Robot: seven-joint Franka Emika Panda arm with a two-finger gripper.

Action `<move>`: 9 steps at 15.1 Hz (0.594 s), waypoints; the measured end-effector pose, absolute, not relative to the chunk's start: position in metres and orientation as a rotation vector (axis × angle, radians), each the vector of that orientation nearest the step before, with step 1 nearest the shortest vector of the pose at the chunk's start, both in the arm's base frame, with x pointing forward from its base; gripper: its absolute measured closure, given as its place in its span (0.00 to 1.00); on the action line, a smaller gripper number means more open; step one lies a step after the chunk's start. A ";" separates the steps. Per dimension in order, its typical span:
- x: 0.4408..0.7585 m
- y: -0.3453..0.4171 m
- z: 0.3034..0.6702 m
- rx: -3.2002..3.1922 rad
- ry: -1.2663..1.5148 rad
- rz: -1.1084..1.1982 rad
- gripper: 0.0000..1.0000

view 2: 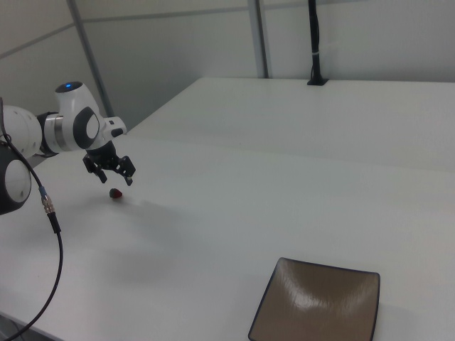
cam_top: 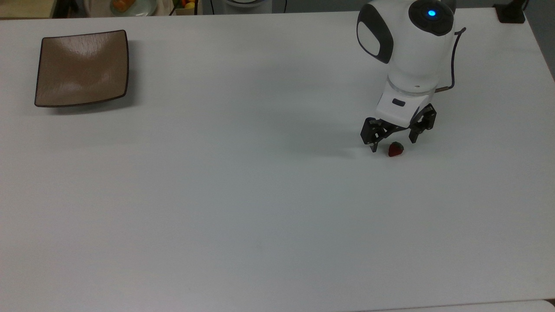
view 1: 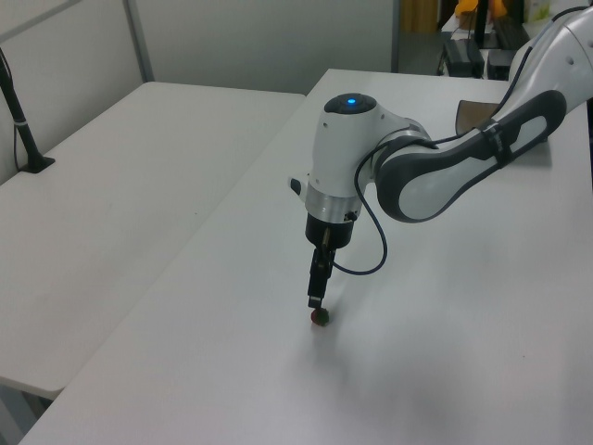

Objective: Strawberries on a ceramic plate
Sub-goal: 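Lower the gripper around the strawberry and close on it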

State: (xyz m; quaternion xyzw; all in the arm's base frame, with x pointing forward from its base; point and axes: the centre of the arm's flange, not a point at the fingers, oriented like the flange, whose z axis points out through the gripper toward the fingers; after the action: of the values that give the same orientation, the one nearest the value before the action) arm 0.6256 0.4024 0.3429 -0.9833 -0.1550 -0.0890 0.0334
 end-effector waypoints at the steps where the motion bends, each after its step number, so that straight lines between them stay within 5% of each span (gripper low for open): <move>1: 0.625 0.403 0.341 -3.029 -0.485 -0.273 0.07; 9: 0.617 0.410 0.330 -3.045 -0.535 -0.256 0.17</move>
State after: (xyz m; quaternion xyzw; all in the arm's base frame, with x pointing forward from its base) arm 0.6171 0.4102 0.3295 -0.9814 -0.1724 -0.0824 0.0199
